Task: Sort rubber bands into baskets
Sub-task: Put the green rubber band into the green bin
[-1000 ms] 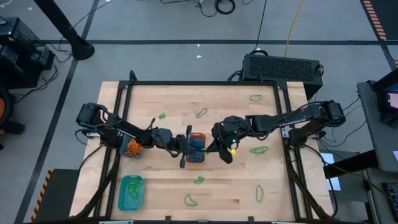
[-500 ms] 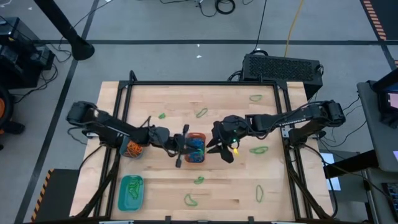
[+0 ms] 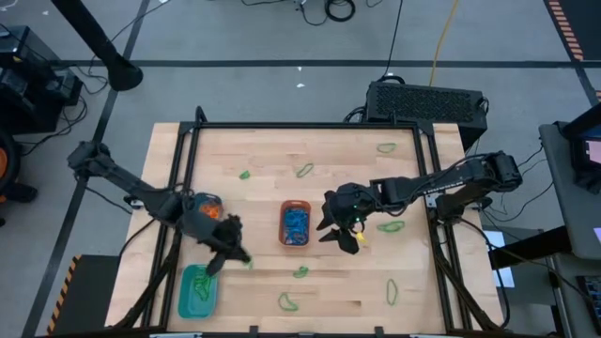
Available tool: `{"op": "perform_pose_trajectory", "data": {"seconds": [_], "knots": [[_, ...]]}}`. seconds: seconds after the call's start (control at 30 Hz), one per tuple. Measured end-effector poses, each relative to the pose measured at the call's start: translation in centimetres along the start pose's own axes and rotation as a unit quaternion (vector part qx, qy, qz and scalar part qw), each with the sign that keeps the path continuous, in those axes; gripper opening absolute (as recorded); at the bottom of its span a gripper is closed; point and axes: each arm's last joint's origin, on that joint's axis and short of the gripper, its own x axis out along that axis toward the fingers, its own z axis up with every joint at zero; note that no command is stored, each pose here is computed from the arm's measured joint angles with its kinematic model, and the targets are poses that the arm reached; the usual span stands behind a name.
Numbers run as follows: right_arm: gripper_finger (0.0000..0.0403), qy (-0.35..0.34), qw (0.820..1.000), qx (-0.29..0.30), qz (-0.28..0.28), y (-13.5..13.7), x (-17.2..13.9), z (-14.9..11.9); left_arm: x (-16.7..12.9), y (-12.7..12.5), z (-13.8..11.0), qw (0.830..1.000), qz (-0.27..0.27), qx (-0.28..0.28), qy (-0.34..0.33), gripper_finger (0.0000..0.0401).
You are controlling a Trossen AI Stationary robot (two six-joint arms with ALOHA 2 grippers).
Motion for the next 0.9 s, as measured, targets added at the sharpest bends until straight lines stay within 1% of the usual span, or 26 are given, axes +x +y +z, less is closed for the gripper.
{"op": "perform_pose_trajectory", "data": {"seconds": [0.07, 0.13, 0.23, 0.37, 0.43, 0.57, 0.63, 0.7, 0.77, 0.9], "knots": [[0.0167, 0.002, 1.0, -0.013, 0.002, 0.2, 0.1, -0.1, -0.4, -0.9, -1.1, 0.996, -0.009, -0.082, 0.035, 0.0004], [0.0167, 0.002, 1.0, -0.024, -0.001, 0.4, 0.1, -0.1, -0.4, -1.8, -2.3, 0.988, -0.017, -0.136, 0.076, 0.0004], [0.0167, 0.002, 0.999, -0.039, -0.006, 0.7, 0.2, -0.2, -0.6, -3.1, -3.9, 0.969, -0.02, -0.209, 0.133, 0.0004], [0.0167, 0.007, 0.998, -0.056, 0.0, 0.9, 0.3, -0.3, -0.8, -4.1, -6.2, 0.93, 0.026, -0.308, 0.197, 0.0004], [0.0167, 0.011, 0.998, -0.063, 0.0, 0.9, 0.3, -0.4, -1.0, -4.4, -7.4, 0.908, 0.062, -0.346, 0.227, 0.0004], [0.0167, 0.014, 0.997, -0.077, -0.001, 0.9, 0.3, -0.5, -1.1, -4.5, -9.5, 0.865, 0.137, -0.392, 0.281, 0.0003], [0.0167, 0.017, 0.996, -0.089, -0.001, 0.9, 0.3, -0.5, -1.0, -4.4, -10.2, 0.847, 0.167, -0.404, 0.301, 0.0003], [0.0167, 0.016, 0.995, -0.099, -0.002, 0.8, 0.3, -0.5, -0.9, -4.3, -10.6, 0.839, 0.18, -0.405, 0.315, 0.0003], [0.0167, 0.016, 0.994, -0.109, -0.002, 0.8, 0.3, -0.5, -0.7, -4.4, -10.9, 0.834, 0.185, -0.404, 0.326, 0.0005], [0.0167, 0.014, 0.992, -0.127, -0.002, 0.8, 0.2, -0.5, -0.5, -4.4, -11.2, 0.824, 0.184, -0.402, 0.355, 0.0024]]}}
